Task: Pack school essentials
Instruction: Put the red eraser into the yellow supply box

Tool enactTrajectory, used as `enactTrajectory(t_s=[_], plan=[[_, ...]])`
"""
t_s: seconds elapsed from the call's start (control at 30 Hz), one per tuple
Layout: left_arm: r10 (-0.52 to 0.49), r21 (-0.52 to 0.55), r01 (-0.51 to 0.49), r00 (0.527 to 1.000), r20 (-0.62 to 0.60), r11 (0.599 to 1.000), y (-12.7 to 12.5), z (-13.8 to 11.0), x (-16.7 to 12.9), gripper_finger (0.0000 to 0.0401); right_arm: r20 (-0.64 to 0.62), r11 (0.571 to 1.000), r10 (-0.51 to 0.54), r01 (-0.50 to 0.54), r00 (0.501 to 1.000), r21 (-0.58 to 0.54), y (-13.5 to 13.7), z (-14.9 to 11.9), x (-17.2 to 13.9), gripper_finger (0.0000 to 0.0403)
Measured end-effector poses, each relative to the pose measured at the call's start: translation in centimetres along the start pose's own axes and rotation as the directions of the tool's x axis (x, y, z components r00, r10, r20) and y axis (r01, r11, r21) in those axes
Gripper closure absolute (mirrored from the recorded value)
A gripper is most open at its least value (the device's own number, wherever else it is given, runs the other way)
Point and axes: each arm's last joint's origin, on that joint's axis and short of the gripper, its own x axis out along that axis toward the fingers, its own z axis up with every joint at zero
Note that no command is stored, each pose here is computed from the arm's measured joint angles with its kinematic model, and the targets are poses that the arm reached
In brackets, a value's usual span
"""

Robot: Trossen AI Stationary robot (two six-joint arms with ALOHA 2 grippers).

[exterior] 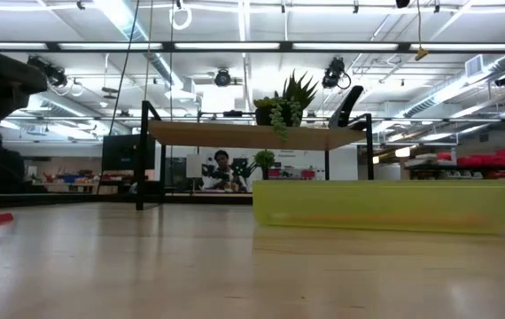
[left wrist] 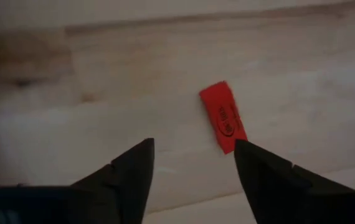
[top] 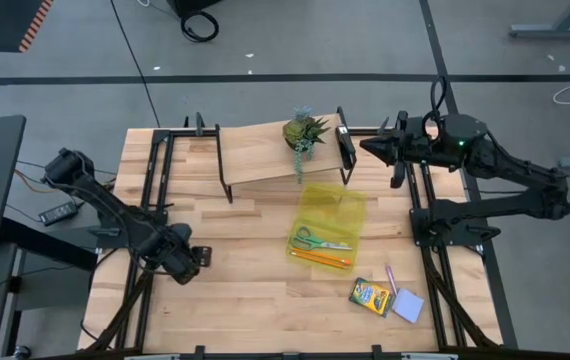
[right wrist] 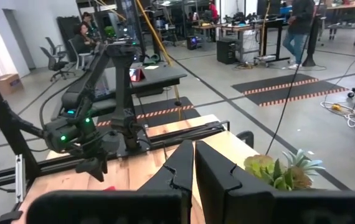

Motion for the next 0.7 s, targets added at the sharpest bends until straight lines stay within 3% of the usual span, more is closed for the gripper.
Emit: enactTrajectory(t_s=[0.13,0.43,0.7], plan=[[-0.01,-0.055,0.008,0.999,-0.036,0.998,-0.9,-0.1,0.7,0.0165,0.0,1.0,0.001,-0.001,1.0,-0.002,-0.1,0.0,0.0,0.038],[0.066,-0.073,-0.064,0.998,0.021,0.995,-4.1,-0.3,2.1,0.0226,-0.001,1.0,0.008,-0.008,1.0,-0.001,-0.1,0.0,0.0,0.038],[0.132,-0.164,-0.128,0.991,0.017,0.978,-4.6,-0.2,3.2,0.021,-0.003,1.0,0.023,-0.023,1.0,0.001,0.0,0.0,0.0,0.038]])
